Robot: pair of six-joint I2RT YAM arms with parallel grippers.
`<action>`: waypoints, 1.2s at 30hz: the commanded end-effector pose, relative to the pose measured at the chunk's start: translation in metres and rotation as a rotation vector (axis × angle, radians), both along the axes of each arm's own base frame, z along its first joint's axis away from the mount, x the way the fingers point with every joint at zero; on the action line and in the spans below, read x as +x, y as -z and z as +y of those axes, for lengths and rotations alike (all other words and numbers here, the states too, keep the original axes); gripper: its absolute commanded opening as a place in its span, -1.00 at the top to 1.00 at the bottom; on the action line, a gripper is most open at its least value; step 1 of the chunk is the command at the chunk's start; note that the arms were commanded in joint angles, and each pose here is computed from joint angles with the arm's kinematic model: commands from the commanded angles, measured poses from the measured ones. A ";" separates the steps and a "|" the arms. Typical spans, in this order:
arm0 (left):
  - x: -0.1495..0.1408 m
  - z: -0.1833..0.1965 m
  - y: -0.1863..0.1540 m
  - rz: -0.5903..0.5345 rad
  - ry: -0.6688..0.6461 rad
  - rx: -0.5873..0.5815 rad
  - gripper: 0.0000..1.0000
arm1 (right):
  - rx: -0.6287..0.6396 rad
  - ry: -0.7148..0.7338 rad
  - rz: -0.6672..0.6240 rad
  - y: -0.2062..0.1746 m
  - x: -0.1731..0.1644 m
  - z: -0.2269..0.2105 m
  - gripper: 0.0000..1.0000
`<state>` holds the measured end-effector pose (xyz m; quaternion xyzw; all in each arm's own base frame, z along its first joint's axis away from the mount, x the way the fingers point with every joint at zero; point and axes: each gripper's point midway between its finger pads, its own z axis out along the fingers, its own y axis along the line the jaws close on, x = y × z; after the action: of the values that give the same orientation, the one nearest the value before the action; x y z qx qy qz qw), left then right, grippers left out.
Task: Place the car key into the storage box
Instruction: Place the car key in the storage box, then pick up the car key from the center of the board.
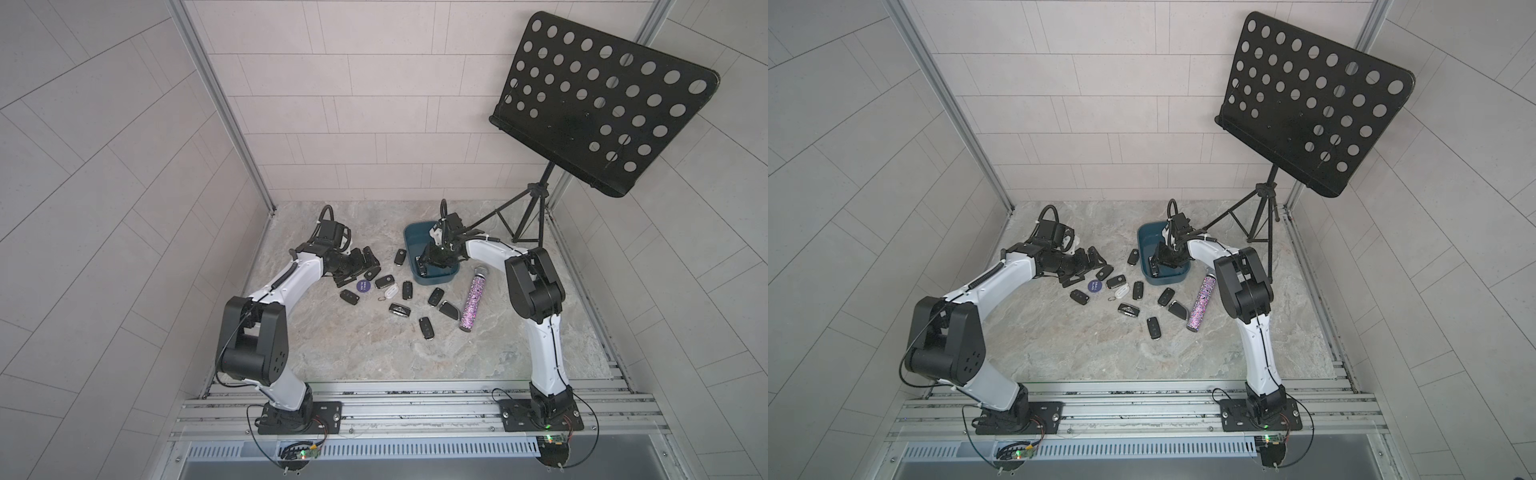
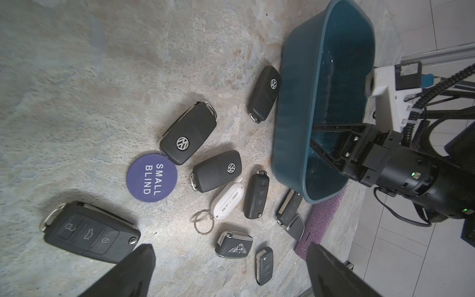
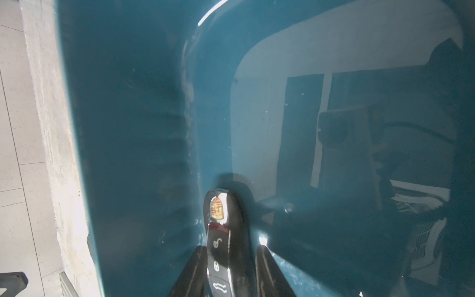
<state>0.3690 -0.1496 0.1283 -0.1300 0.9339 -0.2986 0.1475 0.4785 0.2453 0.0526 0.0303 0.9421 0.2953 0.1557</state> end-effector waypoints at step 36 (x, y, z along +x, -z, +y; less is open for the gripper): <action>0.074 -0.050 0.027 -0.082 0.347 0.495 -0.88 | -0.202 -0.041 -0.191 -0.115 -0.142 -0.089 -0.99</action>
<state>0.4387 -0.1977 0.1051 0.0646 0.9781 -0.1132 0.1622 0.3389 0.1672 0.1596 -0.0335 0.9481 0.2207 0.2265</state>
